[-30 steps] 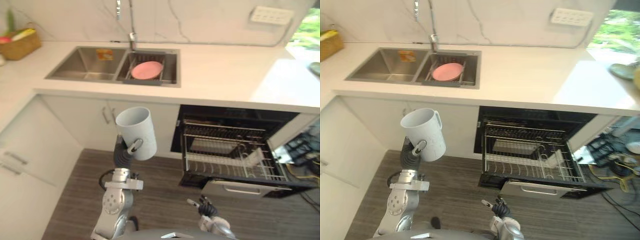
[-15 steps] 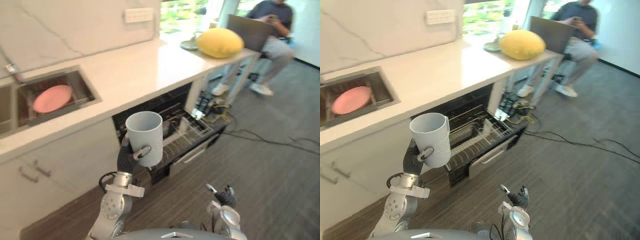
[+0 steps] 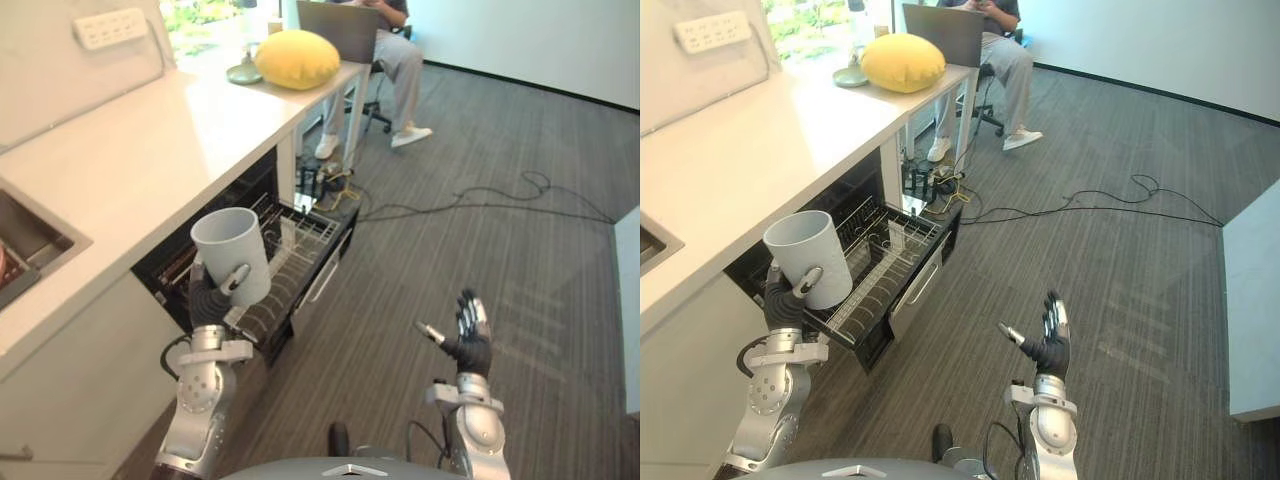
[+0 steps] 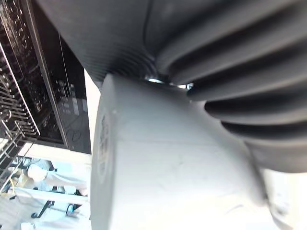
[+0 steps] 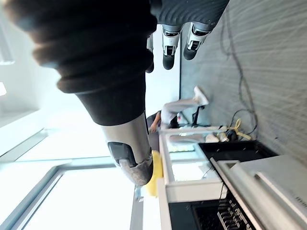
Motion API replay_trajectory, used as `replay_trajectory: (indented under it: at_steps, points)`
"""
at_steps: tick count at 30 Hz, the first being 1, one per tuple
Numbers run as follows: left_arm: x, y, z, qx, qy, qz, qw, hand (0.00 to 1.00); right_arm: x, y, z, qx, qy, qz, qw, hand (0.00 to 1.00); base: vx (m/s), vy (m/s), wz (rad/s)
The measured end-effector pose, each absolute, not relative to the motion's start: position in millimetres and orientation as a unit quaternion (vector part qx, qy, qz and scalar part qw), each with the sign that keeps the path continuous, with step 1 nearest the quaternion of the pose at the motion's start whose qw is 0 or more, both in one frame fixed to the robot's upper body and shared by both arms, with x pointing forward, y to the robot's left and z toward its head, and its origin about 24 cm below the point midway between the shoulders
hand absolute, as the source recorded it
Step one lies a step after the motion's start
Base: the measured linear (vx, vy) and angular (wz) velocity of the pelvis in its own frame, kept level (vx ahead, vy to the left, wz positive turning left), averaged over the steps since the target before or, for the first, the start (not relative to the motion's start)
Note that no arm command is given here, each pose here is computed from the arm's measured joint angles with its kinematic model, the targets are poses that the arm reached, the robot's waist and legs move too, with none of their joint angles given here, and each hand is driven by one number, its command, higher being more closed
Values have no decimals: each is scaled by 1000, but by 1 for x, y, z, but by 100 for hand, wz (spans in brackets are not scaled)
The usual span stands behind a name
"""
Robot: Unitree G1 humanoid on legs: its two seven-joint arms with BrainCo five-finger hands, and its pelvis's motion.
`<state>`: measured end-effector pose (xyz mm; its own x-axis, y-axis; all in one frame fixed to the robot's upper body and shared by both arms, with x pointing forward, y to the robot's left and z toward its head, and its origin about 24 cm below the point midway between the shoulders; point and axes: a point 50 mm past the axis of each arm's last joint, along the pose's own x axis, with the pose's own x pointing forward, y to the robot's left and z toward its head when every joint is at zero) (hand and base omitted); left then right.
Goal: Walk over to the sink, pick up the cup, carry it to the dishwasher, place the cup inside the dishwasher, then close the dishwasher door
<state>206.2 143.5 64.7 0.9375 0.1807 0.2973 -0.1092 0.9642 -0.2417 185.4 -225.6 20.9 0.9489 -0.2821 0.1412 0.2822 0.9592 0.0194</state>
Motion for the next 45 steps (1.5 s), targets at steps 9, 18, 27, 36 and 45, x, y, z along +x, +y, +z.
replay_trajectory:
  at_steps: [9, 18, 27, 36, 45]
  points:
    - [196, 139, 53, -109, -123, 80, 983, 100, 204, -229, 44, 54, -92, -73, 992, 0, 9, 52, 33]
    - [202, 135, 72, -112, -172, 59, 977, 100, 204, -218, 70, 70, -150, -52, 985, 0, 94, 104, 26]
    - [203, 123, 88, -75, -217, 42, 972, 100, 205, -204, 73, 107, -159, -20, 981, 0, -23, 105, -12]
    - [214, 126, 103, -26, -263, 54, 963, 100, 219, -171, 111, 188, -230, 97, 950, 0, 10, 9, -12]
    - [210, 95, 102, 26, -267, 43, 962, 100, 224, -138, 129, 238, -229, 186, 925, 0, -25, -14, -15]
